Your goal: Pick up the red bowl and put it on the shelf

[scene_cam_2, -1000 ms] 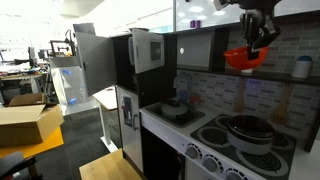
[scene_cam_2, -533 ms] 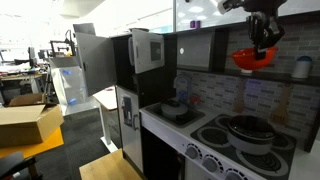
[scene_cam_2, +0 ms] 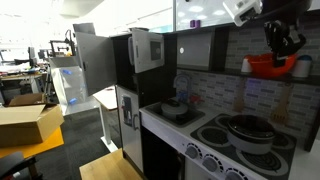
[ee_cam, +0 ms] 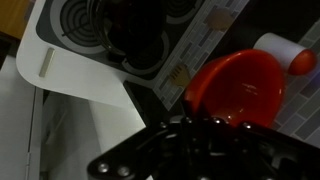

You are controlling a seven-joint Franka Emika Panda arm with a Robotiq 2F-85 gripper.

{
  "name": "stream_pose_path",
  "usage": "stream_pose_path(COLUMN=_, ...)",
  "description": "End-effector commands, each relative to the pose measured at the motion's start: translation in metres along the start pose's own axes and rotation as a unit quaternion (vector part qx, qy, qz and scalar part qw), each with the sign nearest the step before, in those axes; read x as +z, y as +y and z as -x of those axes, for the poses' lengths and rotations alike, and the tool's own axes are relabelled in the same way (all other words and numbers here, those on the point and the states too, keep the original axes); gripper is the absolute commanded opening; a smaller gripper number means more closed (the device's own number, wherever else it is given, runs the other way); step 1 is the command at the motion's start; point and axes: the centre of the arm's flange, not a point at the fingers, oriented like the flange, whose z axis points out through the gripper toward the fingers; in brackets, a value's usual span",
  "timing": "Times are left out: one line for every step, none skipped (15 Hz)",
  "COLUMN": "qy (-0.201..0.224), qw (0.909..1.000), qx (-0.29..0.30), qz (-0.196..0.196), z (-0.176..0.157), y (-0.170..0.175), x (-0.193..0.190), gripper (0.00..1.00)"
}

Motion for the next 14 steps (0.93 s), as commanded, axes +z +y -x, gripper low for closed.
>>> stream_pose_path(qy=0.013, qw=0.9998, qx=0.013, qz=-0.008, z=-0.021, y=-0.007, x=0.007, gripper=0.02)
stream_pose_path(qy=0.014, qw=0.9997, qx=0.016, qz=-0.012, z=-0.024, y=-0.009, x=0.008, gripper=0.02)
stream_pose_path(qy=0.014, qw=0.9996, qx=0.018, qz=-0.016, z=-0.026, y=-0.010, x=0.010, gripper=0.02)
stream_pose_path(qy=0.015, qw=0.9995, qx=0.019, qz=-0.023, z=-0.028, y=-0.014, x=0.011, gripper=0.02)
stream_pose_path(qy=0.015, qw=0.9993, qx=0.020, qz=-0.027, z=-0.029, y=-0.017, x=0.013, gripper=0.02)
stream_pose_path(qy=0.014, qw=0.9992, qx=0.022, qz=-0.032, z=-0.029, y=-0.020, x=0.015, gripper=0.02)
stream_pose_path(qy=0.013, qw=0.9990, qx=0.022, qz=-0.037, z=-0.030, y=-0.022, x=0.017, gripper=0.02)
stream_pose_path(qy=0.012, qw=0.9988, qx=0.023, qz=-0.041, z=-0.030, y=-0.024, x=0.021, gripper=0.02)
stream_pose_path(qy=0.011, qw=0.9987, qx=0.025, qz=-0.043, z=-0.030, y=-0.026, x=0.022, gripper=0.02)
stream_pose_path(qy=0.010, qw=0.9986, qx=0.025, qz=-0.045, z=-0.030, y=-0.027, x=0.025, gripper=0.02)
stream_pose_path(qy=0.009, qw=0.9986, qx=0.026, qz=-0.046, z=-0.030, y=-0.029, x=0.026, gripper=0.02)
stream_pose_path(qy=0.010, qw=0.9984, qx=0.027, qz=-0.048, z=-0.030, y=-0.029, x=0.027, gripper=0.02)
stream_pose_path(qy=0.009, qw=0.9984, qx=0.028, qz=-0.049, z=-0.031, y=-0.029, x=0.028, gripper=0.02)
stream_pose_path(qy=0.009, qw=0.9983, qx=0.028, qz=-0.050, z=-0.030, y=-0.029, x=0.028, gripper=0.02)
